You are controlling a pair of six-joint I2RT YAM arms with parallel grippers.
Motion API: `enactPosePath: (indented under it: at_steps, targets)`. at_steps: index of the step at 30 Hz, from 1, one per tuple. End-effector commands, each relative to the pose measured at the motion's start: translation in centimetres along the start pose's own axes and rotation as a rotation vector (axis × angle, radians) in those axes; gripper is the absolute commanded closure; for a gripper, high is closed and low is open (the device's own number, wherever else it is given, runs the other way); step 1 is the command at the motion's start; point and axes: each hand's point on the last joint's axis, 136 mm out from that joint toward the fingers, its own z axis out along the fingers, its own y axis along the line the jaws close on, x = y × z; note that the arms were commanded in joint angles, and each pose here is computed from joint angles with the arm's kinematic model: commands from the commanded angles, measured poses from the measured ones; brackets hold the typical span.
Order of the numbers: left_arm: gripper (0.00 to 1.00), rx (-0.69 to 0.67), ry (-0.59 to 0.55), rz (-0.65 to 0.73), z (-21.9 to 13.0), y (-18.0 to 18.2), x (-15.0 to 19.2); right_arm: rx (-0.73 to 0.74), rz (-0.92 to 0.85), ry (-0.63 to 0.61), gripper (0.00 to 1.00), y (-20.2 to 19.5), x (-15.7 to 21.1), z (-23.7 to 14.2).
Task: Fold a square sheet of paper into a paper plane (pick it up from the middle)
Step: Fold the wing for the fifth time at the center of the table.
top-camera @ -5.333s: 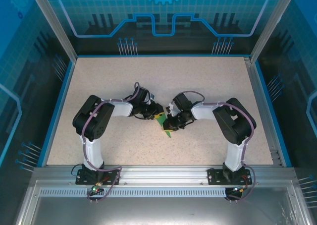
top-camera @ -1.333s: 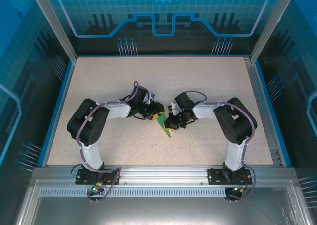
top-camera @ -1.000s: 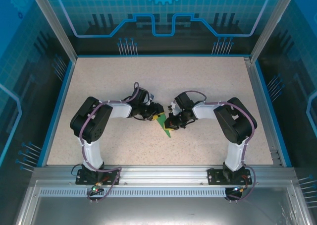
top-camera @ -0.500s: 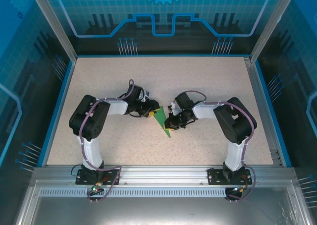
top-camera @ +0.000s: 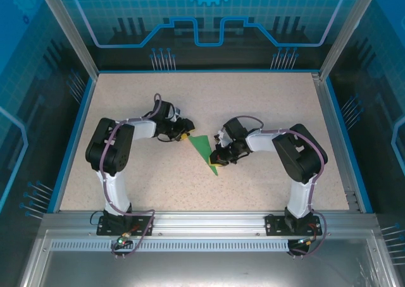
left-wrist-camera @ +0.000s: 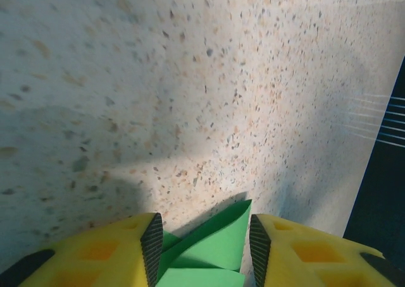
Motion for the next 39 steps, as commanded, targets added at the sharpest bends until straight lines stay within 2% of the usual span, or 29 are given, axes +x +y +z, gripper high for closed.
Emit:
enactPosePath:
  at_steps: [1,8,16,25,29,35,39]
  targets:
    - [0.55,0.018,-0.035,0.052,-2.2,-2.3,-0.6,0.191,0.145,0.129,1.0,-5.9,4.3,1.9]
    - [0.54,0.095,-0.055,0.058,-4.3,-5.2,1.4,0.192,0.145,0.123,1.0,-5.6,4.0,1.8]
    - [0.57,0.105,0.063,0.055,-0.7,-5.9,6.3,0.191,0.146,0.113,1.0,-5.3,3.6,1.8]
    - [0.61,0.008,0.122,-0.025,2.8,-2.2,8.1,0.18,0.127,0.092,0.99,-4.5,3.1,1.3]
    - [0.63,-0.058,0.123,-0.058,3.3,-0.4,8.3,0.15,0.083,0.073,0.98,-2.8,2.2,0.4]
    - [0.64,-0.102,0.132,-0.075,3.6,1.0,8.7,0.044,-0.002,0.019,0.94,1.7,0.8,-0.6]
    - [0.65,-0.11,0.137,-0.079,3.7,1.4,8.9,0.045,-0.025,0.01,0.94,2.6,0.3,-0.3]
